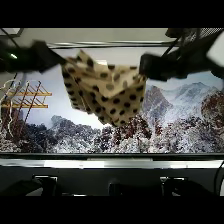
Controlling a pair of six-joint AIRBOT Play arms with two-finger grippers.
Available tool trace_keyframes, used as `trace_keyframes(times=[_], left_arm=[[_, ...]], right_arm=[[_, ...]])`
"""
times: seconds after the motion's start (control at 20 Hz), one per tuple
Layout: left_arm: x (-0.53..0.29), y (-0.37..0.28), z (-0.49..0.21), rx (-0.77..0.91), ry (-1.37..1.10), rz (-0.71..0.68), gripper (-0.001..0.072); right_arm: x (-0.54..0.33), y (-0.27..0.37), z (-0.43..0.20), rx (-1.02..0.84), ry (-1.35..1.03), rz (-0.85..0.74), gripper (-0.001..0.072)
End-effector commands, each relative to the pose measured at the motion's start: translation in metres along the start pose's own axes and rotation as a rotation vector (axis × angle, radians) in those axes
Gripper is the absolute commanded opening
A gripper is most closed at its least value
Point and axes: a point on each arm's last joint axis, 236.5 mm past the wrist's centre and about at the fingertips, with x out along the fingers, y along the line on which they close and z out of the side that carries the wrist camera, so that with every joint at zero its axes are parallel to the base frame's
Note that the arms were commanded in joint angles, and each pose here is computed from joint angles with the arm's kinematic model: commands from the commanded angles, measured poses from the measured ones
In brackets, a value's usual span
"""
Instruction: Fold the clothes and pants, and hang the long-sleeved shirts on hangers.
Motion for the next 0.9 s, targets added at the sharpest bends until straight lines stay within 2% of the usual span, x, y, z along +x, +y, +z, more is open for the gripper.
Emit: trace_keyframes(times=[0.0,0.15,0.3,0.5,0.65,0.7,0.75,0.8,0.85], left_arm=[[0.065,0.024,-0.095,-0.18,0.199,0.067,0.0025],[0.121,0.04,-0.175,-0.299,0.269,0.092,0.0025],[0.156,0.04,-0.219,-0.368,0.239,0.043,0.0025],[0.175,0.052,-0.237,-0.392,0.2,0.054,0.0025],[0.18,0.057,-0.238,-0.395,0.198,0.064,0.0025],[0.181,0.057,-0.236,-0.395,0.189,0.061,0.0025],[0.181,0.057,-0.235,-0.395,0.183,0.059,0.0025],[0.182,0.057,-0.234,-0.396,0.181,0.058,0.0025],[0.182,0.057,-0.234,-0.395,0.181,0.058,0.0025]], right_arm=[[0.055,-0.038,-0.058,-0.009,0.132,-0.246,0.0027],[0.098,-0.051,-0.095,0.067,0.185,-0.298,0.0027],[0.136,-0.049,-0.115,0.167,0.18,-0.266,0.0028],[0.149,-0.041,-0.145,0.22,0.284,-0.241,0.0029],[0.142,-0.051,-0.157,0.192,0.338,-0.288,0.0035],[0.14,-0.054,-0.161,0.186,0.355,-0.305,0.0123],[0.139,-0.056,-0.163,0.187,0.364,-0.312,0.0298],[0.137,-0.056,-0.166,0.194,0.377,-0.317,0.0387],[0.135,-0.058,-0.17,0.208,0.394,-0.329,0.0387]])
